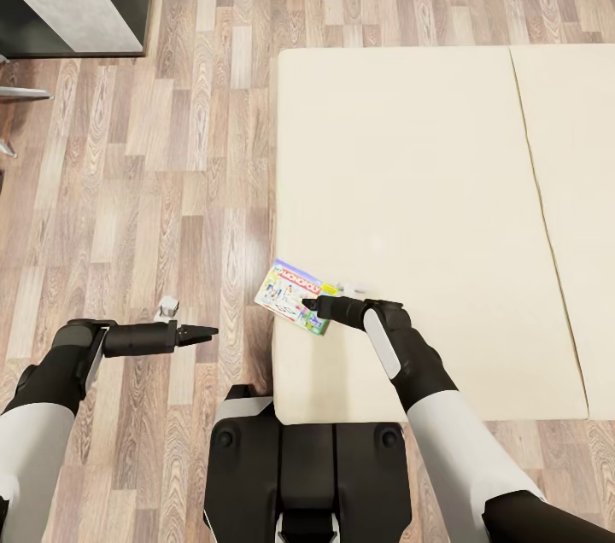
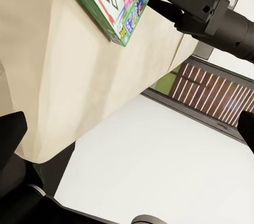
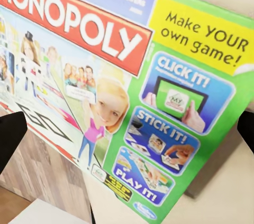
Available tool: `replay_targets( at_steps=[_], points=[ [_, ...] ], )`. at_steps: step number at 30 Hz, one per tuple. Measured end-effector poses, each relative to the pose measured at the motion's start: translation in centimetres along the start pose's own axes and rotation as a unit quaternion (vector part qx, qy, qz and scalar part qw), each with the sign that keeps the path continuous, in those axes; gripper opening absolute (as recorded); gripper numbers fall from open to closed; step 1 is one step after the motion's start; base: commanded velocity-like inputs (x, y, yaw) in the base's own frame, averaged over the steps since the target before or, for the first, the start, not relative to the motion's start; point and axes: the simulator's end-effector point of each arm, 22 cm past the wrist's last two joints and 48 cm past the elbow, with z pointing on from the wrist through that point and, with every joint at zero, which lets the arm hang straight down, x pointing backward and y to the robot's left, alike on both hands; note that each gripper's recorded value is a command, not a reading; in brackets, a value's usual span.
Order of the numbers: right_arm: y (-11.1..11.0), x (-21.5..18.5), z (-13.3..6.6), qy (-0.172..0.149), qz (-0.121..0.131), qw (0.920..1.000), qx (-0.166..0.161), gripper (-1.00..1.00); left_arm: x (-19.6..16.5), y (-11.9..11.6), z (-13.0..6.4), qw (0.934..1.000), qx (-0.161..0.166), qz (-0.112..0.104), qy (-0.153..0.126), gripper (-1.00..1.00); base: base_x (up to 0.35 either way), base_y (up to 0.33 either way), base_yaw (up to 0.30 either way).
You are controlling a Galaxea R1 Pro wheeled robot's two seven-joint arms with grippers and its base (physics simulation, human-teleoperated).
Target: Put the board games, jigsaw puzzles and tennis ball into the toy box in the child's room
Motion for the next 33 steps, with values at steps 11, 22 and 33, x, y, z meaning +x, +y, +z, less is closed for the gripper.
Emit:
replay_targets(
  at_steps=[11, 22, 33],
  points=[
    [0.0, 0.0, 0.0, 0.000, 0.000, 1.0000, 0.000, 1.00, 0.0, 0.0, 0.0, 1.0000, 0.000, 0.000, 0.000, 1.00, 0.000, 0.000, 0.000],
    [0.3, 0.1, 0.0, 0.002, 0.000, 1.0000, -0.004, 1.00, 0.0, 0.0, 0.0, 1.0000, 0.000, 0.000, 0.000, 1.00, 0.000, 0.000, 0.000],
    [2.2, 0.2, 0.0, 0.003, 0.000, 0.9989, -0.047, 1.00, 0.0, 0.0, 0.1, 1.0000, 0.001, 0.000, 0.000, 1.00, 0.000, 0.000, 0.000]
  ],
)
